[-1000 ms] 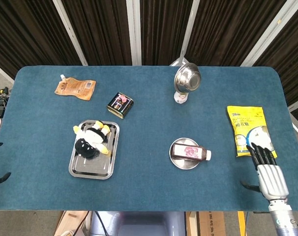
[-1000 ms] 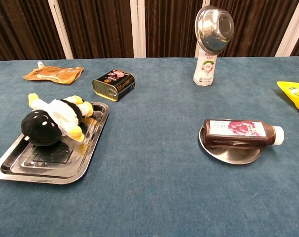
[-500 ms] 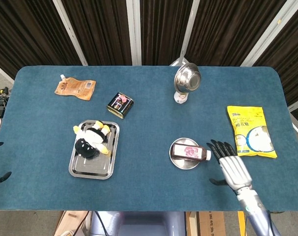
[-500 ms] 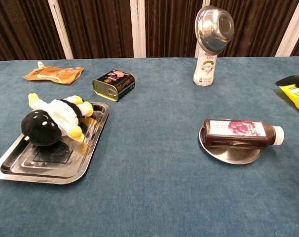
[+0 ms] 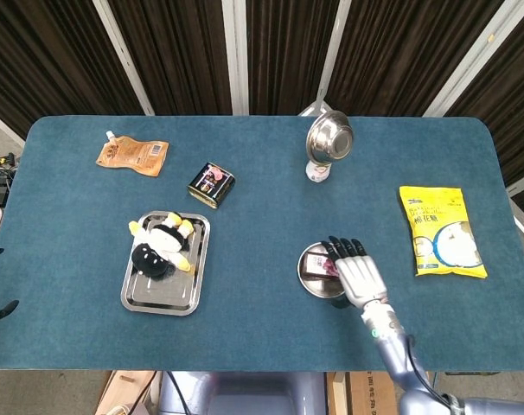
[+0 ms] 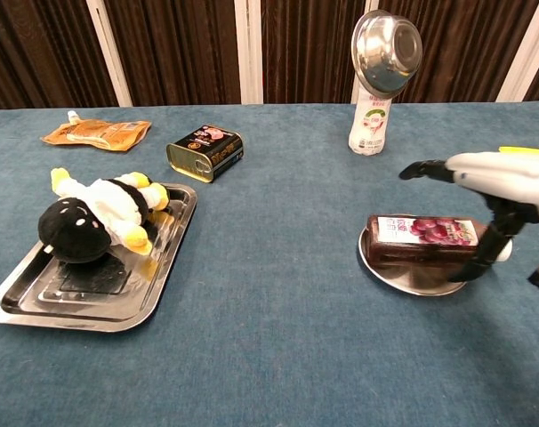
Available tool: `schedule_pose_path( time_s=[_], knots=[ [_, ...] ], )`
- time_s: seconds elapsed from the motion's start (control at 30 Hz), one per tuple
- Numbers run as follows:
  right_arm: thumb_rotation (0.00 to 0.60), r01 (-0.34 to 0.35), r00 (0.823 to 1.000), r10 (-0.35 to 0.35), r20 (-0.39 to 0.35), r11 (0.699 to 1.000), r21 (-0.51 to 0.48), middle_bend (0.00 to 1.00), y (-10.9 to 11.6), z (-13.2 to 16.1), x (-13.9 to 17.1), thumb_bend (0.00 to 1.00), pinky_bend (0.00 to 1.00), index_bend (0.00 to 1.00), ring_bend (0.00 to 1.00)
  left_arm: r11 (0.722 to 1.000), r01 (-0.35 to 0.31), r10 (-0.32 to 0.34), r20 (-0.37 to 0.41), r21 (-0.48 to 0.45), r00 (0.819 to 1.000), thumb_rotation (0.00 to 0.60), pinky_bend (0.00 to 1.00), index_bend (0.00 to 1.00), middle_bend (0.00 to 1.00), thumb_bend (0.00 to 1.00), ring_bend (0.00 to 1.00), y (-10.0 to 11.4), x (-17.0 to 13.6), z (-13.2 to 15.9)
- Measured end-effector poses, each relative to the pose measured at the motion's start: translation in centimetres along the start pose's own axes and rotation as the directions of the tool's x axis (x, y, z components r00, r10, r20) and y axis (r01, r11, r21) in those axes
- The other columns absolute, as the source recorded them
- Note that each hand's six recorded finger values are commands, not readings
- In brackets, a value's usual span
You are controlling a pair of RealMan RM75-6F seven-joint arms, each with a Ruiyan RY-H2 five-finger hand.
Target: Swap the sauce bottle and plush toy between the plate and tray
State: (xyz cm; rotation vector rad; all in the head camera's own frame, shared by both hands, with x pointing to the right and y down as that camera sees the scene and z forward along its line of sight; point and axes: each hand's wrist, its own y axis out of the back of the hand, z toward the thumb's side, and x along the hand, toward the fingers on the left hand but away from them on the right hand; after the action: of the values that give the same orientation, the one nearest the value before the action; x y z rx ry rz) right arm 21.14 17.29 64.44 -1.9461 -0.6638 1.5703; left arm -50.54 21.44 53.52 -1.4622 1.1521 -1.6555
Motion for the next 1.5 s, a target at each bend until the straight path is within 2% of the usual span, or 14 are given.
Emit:
schedule_pose_path(
  time_s=[0.2, 0.47, 0.67, 0.87, 0.97, 1.23, 1.33, 1.5],
  knots=[
    [0.600, -0.014, 1.000, 0.014, 0.021, 1.000, 0.021, 0.06, -0.8, 1.0, -1.9, 0.06, 0.00, 0.02, 0.06, 1.000, 0.001, -0.001, -0.006, -0.001, 1.000, 0.600, 0.12, 0.22, 0.00, 0.07, 0.00, 0.0, 0.1, -0.1],
    [0.600, -0.019, 0.998, 0.016, 0.068, 0.999, 0.048, 0.16, -1.4, 0.5, -3.7, 0.06, 0.00, 0.08, 0.17, 1.000, -0.005, 0.005, -0.018, -0.003, 1.000, 0.600, 0.12, 0.22, 0.00, 0.07, 0.00, 0.2, 0.3, -0.4],
    [0.600, -0.018, 0.996, 0.013, 0.091, 0.998, 0.053, 0.28, -1.5, -0.1, -3.9, 0.06, 0.00, 0.17, 0.30, 1.000, -0.003, 0.003, -0.022, 0.004, 1.000, 0.600, 0.12, 0.22, 0.00, 0.07, 0.00, 0.1, 0.4, -0.3],
    [0.600, -0.021, 0.994, 0.016, 0.106, 0.999, 0.046, 0.32, -2.2, -0.6, -4.3, 0.06, 0.00, 0.22, 0.35, 1.000, 0.001, -0.001, -0.021, 0.008, 1.000, 0.600, 0.12, 0.22, 0.00, 0.07, 0.00, -0.1, 0.3, -0.2],
    [0.600, -0.020, 0.994, 0.015, 0.107, 0.999, 0.045, 0.37, -2.5, -0.7, -4.6, 0.09, 0.00, 0.28, 0.40, 1.000, 0.002, -0.002, -0.023, 0.010, 1.000, 0.600, 0.12, 0.22, 0.00, 0.07, 0.00, -0.1, 0.3, -0.2],
    [0.600, 0.014, 0.994, -0.020, 0.110, 0.999, 0.052, 0.54, -3.0, -0.3, -5.5, 0.25, 0.09, 0.45, 0.56, 1.000, 0.012, -0.012, -0.020, 0.011, 1.000, 0.600, 0.12, 0.22, 0.00, 0.07, 0.00, -0.3, 0.4, -0.1],
    [0.600, 0.033, 0.992, -0.040, 0.116, 0.998, 0.059, 0.57, -2.9, -0.3, -5.7, 0.29, 0.12, 0.49, 0.59, 1.000, 0.017, -0.017, -0.018, 0.009, 1.000, 0.600, 0.12, 0.22, 0.00, 0.07, 0.00, -0.4, 0.4, -0.1],
    [0.600, 0.054, 0.992, -0.058, 0.108, 0.998, 0.038, 0.58, -2.6, 0.0, -5.8, 0.30, 0.14, 0.50, 0.60, 1.000, 0.023, -0.023, -0.013, 0.006, 1.000, 0.600, 0.12, 0.22, 0.00, 0.07, 0.00, -0.4, 0.4, 0.0]
  ],
)
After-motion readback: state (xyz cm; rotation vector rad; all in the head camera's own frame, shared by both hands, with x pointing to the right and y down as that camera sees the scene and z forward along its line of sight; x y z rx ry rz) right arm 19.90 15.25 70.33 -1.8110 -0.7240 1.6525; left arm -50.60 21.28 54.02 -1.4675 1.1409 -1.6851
